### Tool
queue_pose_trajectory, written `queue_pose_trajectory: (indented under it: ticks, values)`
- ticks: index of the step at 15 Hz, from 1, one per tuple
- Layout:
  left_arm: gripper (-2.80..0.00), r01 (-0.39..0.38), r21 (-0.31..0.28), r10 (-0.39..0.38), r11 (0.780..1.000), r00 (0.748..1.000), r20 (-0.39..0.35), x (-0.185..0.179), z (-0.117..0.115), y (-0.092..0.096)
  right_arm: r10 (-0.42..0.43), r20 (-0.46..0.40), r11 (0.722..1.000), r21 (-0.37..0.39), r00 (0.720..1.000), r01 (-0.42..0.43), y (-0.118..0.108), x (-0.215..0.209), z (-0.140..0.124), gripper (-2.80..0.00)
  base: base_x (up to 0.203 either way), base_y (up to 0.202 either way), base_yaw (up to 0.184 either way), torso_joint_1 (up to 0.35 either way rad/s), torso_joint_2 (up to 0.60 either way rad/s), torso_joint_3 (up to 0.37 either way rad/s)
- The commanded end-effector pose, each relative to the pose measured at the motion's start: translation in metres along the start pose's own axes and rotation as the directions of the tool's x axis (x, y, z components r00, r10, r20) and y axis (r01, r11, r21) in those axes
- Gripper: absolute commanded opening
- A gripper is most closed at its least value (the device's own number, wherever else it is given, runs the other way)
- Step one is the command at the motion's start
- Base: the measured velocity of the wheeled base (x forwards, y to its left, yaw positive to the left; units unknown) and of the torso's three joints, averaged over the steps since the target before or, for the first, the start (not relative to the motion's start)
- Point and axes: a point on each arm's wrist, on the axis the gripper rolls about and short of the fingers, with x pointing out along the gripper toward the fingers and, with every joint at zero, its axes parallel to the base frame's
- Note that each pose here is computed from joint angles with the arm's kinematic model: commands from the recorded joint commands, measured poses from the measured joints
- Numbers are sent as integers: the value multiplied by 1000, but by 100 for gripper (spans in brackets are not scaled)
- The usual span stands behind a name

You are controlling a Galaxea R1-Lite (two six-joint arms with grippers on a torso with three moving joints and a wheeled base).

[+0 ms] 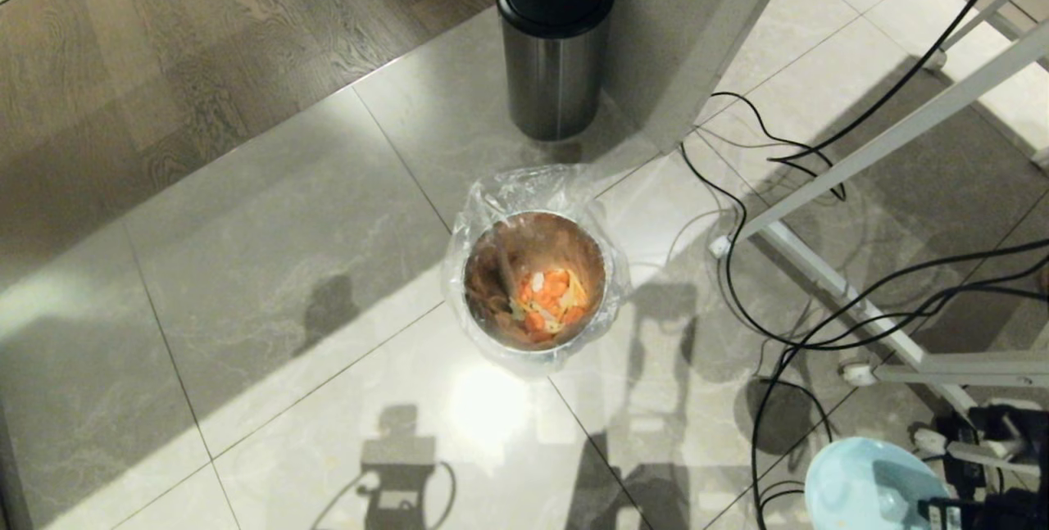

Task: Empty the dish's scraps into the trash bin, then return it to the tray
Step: Put the bowl back to the table

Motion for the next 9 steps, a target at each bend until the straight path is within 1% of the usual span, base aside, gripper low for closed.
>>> queue_pose_trajectory:
  ticks: [1, 2, 5, 6, 9]
  values:
    - [-280, -1, -1, 1, 1000, 1000, -1, 0, 0, 0, -12, 18, 1000, 0, 1000, 12, -12, -9, -23, -280, 0, 0, 0, 0, 0, 0]
    - [-280, 0, -1, 0, 1000, 1000, 0, 0, 0, 0, -9, 42, 1000, -2, 999, 9, -15, -13, -25, -280, 0, 0, 0, 0, 0, 0]
    - [-280, -1, -1, 1, 1000, 1000, -1, 0, 0, 0, -61, 95, 997, 60, 994, 56, -32, -22, -27, -280, 0, 0, 0, 0, 0, 0]
    - [-280, 0, -1, 0, 1000, 1000, 1, 0, 0, 0, -75, 131, 996, 61, 988, 67, -37, -27, -27, -280, 0, 0, 0, 0, 0, 0]
    - [-280, 0, -1, 0, 1000, 1000, -1, 0, 0, 0, -33, 263, 999, 5, 964, 33, -40, -48, -40, -280, 0, 0, 0, 0, 0, 0]
